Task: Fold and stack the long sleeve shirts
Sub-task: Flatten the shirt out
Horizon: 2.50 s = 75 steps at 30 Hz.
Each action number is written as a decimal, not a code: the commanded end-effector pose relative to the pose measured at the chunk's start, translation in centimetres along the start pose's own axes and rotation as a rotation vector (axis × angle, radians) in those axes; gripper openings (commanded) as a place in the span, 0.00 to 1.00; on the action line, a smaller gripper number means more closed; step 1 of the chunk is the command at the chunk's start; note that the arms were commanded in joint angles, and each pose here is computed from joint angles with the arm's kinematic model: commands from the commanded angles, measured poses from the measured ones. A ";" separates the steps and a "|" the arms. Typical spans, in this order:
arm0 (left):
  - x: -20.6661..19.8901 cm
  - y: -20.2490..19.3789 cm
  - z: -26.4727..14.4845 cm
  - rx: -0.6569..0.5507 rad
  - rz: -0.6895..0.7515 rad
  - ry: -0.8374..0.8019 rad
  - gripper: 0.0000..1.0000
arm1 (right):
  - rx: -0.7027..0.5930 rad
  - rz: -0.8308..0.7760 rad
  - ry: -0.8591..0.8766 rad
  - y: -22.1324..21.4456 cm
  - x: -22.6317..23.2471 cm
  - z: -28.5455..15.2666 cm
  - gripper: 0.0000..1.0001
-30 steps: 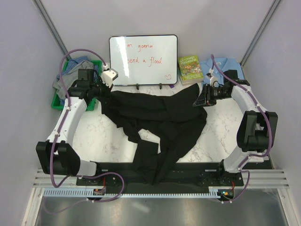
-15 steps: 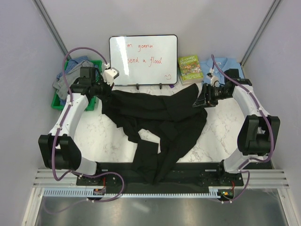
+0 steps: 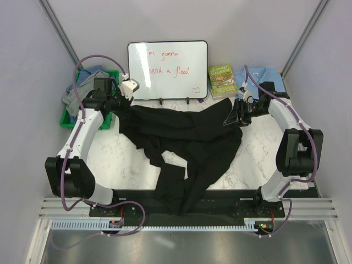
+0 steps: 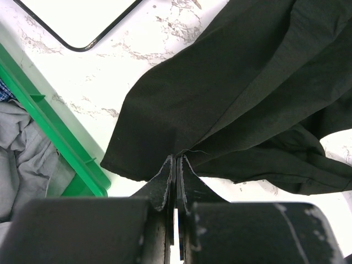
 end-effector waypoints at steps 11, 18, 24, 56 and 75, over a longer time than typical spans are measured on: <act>1.0 2.7 -1.4 -0.067 0.025 0.042 0.02 | -0.160 -0.137 0.207 5.3 4.6 -2.3 0.07; 1.6 7.9 -4.1 -0.190 0.009 0.066 0.02 | -0.319 -0.262 0.213 8.1 7.9 -9.2 0.03; 1.5 11.3 -7.2 -0.289 0.038 0.090 0.02 | -0.421 -0.377 0.158 9.2 10.9 -13.2 0.00; -13.4 12.3 -46.4 -1.219 0.408 0.409 0.02 | -1.990 -1.099 -0.922 -5.5 47.4 -50.8 0.00; -5.4 5.2 -11.3 -0.544 0.252 0.009 0.02 | -0.995 -0.897 -0.498 13.4 13.9 -25.4 0.00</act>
Point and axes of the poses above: each gripper's point midway between its finger pads, its own z axis out along the fingers, its own x axis along the line the jaws close on, y = z × x, the point moved 1 cm from there along -z, back along the fingers, and after that the axes turned 11 degrees about -z, right-handed, at the moved point
